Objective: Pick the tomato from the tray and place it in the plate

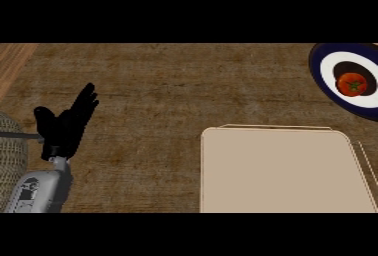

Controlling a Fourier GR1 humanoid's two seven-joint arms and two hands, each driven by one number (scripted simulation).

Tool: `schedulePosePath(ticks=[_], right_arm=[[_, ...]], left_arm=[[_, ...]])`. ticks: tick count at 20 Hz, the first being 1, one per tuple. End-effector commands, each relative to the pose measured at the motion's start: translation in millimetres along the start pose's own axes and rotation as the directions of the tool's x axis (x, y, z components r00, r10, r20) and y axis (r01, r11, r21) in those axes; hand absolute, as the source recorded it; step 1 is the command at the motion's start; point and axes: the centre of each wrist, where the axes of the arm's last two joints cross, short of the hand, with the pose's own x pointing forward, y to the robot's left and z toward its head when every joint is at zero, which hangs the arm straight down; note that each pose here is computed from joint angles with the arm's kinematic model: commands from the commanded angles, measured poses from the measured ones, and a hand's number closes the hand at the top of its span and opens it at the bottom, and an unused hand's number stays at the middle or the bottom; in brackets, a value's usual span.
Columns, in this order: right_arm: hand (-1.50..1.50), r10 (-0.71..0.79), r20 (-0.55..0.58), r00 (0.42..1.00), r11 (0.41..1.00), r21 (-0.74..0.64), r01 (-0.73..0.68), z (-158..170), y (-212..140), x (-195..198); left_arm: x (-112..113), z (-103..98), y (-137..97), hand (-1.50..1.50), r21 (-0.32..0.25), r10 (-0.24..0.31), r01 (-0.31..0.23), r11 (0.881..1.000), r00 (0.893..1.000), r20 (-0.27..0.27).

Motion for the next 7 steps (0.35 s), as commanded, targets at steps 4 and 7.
schedulePosePath(ticks=[4, 7], right_arm=[[-1.5, 0.07, -0.051, 0.996, 0.998, 0.003, -0.07, 21.7, -26.1, -8.5], [-1.5, 0.068, -0.047, 0.997, 0.998, 0.006, -0.068, 13.8, -20.5, -2.2]], left_arm=[[8.3, -0.9, -10.1, 0.0, -0.009, -0.001, 0.001, 1.0, 1.0, 0.01], [6.8, -4.0, -5.2, 0.0, -0.003, 0.013, -0.013, 1.0, 1.0, -0.006]])
